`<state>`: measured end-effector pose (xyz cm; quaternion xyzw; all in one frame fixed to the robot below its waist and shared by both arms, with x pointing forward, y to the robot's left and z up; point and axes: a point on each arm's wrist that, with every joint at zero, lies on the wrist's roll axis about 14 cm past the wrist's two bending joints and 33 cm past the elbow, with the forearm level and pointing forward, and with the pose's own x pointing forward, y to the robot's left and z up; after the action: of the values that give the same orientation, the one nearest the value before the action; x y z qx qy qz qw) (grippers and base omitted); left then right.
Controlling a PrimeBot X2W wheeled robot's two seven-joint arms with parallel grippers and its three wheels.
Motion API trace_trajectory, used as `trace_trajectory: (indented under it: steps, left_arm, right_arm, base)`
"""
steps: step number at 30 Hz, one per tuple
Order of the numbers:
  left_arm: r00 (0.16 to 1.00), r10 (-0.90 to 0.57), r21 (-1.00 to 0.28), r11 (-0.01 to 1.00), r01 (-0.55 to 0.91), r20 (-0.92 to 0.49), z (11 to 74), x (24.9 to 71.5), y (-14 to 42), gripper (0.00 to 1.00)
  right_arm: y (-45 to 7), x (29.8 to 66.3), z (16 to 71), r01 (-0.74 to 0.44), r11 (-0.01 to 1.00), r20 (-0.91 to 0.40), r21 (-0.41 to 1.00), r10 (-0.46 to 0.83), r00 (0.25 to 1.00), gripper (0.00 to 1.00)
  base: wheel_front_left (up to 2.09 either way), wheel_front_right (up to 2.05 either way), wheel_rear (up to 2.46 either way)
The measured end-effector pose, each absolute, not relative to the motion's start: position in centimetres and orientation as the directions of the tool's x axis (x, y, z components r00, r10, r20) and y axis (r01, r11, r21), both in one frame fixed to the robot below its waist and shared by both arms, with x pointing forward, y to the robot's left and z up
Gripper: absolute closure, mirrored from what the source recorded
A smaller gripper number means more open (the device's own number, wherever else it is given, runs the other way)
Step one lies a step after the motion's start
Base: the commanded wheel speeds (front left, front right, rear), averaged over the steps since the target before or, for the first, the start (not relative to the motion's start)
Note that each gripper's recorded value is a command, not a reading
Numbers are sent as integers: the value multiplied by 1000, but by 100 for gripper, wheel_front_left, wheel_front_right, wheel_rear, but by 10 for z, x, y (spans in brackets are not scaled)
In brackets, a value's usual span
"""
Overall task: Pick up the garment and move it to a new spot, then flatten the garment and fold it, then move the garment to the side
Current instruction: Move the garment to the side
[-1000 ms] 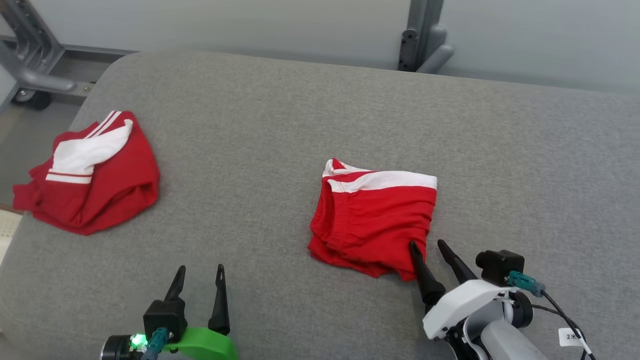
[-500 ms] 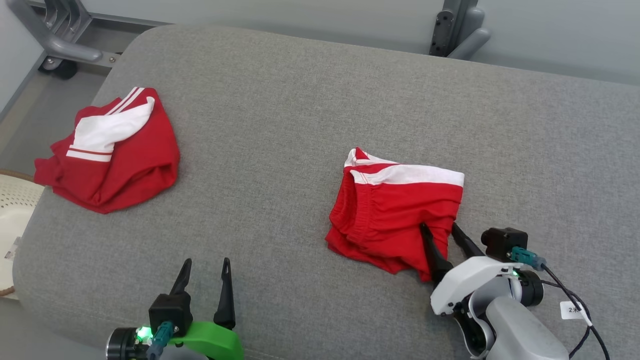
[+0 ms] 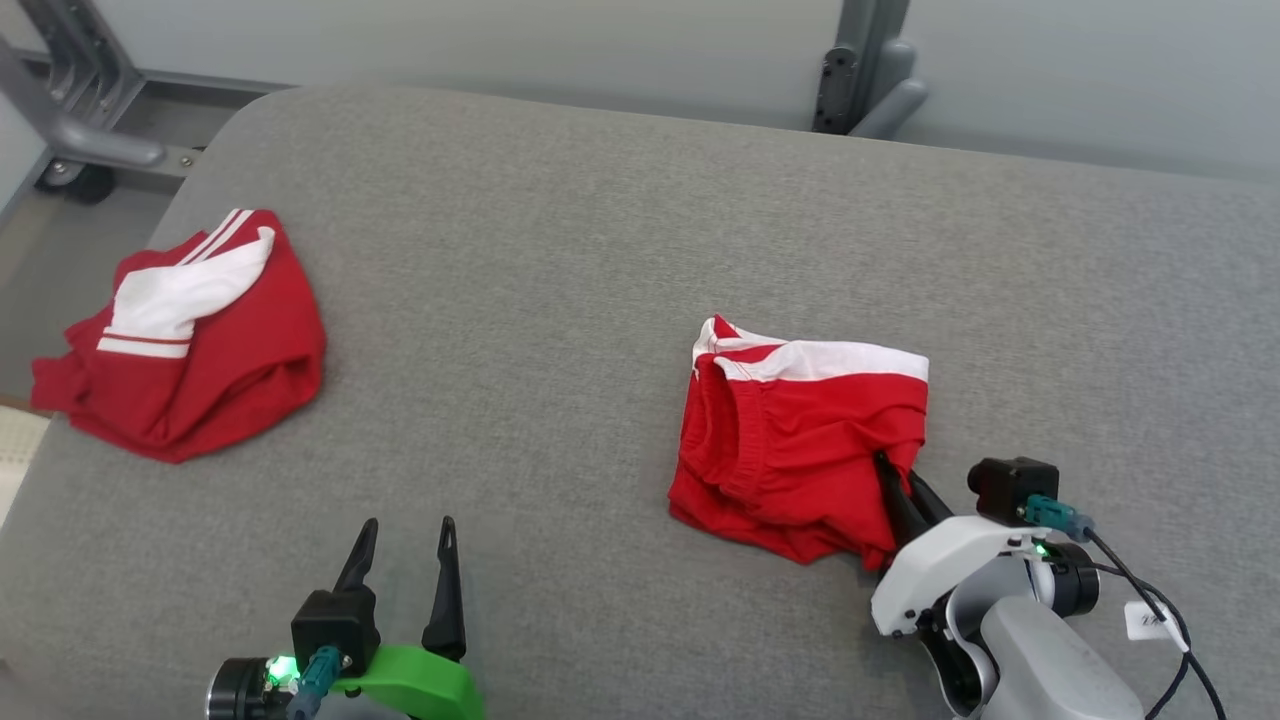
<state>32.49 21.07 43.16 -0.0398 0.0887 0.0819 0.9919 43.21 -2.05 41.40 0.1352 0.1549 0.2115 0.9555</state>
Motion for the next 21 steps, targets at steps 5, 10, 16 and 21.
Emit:
trace_trajectory:
  steps: [5,10,16,21]
  left_arm:
    - [988,52,-79,995,-64,-146,441,343,181,0]
    - [989,-90,-90,993,79,-117,449,363,137,0]
    - [969,-233,-97,970,225,-84,458,383,89,0]
    - [925,-376,-99,924,370,-52,467,398,36,0]
  right_arm:
    - [-55,424,418,-301,908,-234,290,372,898,100]
    - [-97,413,423,-205,939,-224,277,271,936,100]
    - [-141,396,428,-103,959,-213,262,162,964,100]
    - [-178,377,433,-5,966,-200,258,59,978,100]
  base:
    - [0,0,0]
    - [0,0,0]
    - [0,0,0]
    - [0,0,0]
